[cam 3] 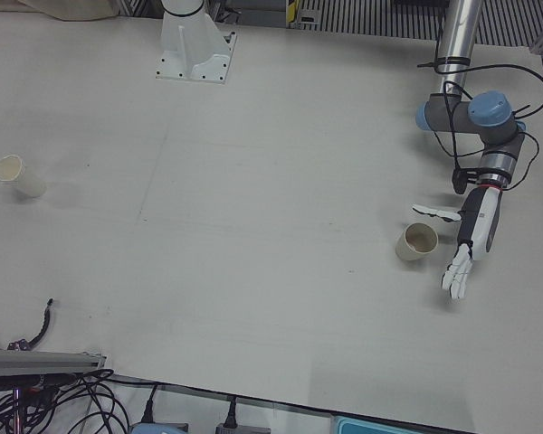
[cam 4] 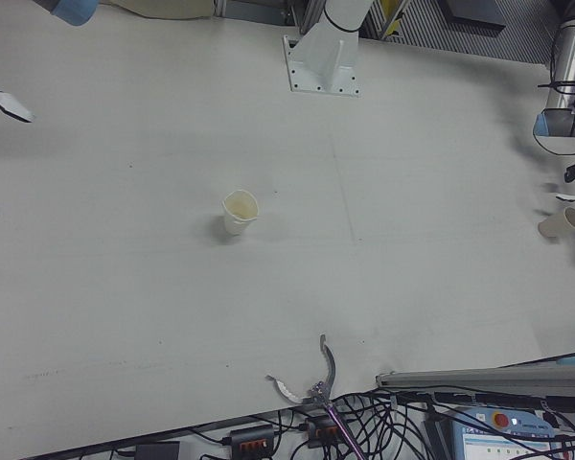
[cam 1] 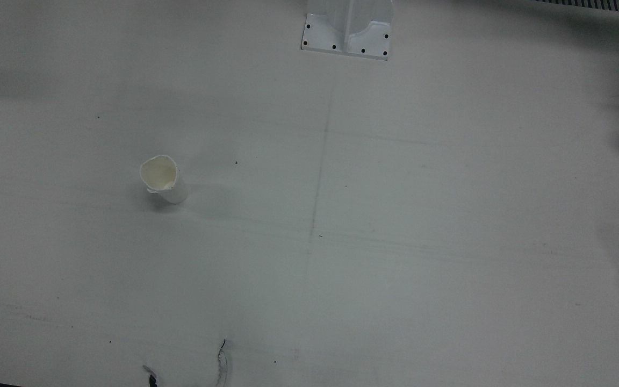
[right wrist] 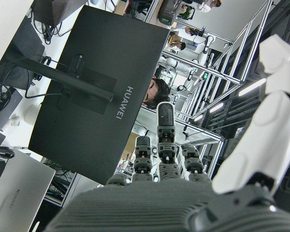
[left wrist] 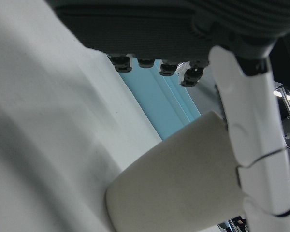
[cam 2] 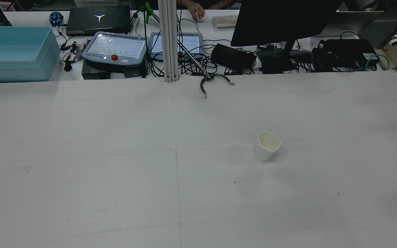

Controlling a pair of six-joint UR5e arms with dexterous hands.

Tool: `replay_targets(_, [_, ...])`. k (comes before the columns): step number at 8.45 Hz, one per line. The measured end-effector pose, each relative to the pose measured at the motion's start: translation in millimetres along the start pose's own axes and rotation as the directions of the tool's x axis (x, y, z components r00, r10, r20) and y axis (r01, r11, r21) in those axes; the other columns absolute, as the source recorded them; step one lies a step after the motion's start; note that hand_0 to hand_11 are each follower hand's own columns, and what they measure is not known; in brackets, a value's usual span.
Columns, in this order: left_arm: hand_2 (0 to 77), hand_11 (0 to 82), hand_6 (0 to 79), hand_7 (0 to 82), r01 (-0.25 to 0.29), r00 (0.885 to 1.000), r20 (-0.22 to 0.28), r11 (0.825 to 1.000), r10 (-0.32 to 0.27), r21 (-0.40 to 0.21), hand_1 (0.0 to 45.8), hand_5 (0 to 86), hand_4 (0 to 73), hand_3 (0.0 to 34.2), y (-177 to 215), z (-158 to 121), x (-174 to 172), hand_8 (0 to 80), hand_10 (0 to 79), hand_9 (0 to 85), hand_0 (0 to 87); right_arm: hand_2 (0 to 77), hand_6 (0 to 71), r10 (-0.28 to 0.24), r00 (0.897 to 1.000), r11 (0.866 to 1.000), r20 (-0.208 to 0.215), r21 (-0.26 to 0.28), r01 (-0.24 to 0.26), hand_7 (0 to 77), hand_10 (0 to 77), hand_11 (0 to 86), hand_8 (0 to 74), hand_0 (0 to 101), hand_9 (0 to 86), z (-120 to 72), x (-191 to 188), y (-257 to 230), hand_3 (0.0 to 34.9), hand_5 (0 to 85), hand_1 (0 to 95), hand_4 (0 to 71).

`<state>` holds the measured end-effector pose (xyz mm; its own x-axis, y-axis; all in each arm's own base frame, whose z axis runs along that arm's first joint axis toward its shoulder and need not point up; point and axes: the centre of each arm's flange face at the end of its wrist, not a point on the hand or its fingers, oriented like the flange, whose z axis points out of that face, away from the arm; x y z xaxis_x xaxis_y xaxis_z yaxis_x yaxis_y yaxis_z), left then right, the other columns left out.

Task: Pour water
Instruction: 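Grasp the white cup beside the blue bin with the left hand, then lift the white cup with the left hand and hold it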

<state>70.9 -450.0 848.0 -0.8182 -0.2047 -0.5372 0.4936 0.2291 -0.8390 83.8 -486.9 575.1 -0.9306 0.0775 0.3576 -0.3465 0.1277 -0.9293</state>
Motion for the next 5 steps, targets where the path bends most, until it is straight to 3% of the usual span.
replay_targets(3, [1.1,5.5,4.4,0.5,-0.003,1.0,0.028,1.0,0.003,0.003,13.1,0.0,16.9,0.0,-2.3,5.0,-13.9,0.5,2.7,1.1,57.9,23.5,34.9,0.001,1.0,1.0,-0.004,0.003,-0.001,30.0,0.0,0.5,14.7,43,16.4,0.5,2.1,-1.7,0.0,8.7,10.9,7.6])
replay_targets(5, [1.1,5.5,4.4,0.5,-0.002,0.999,0.043,1.0,0.002,-0.002,11.4,0.0,16.9,0.0,-0.7,5.0,-20.3,0.5,2.7,1.1,55.9,23.5,34.9,0.002,1.0,1.0,-0.007,0.008,-0.002,30.0,0.0,0.5,14.7,43,16.4,0.6,3.5,-4.4,0.0,8.7,10.9,7.6])
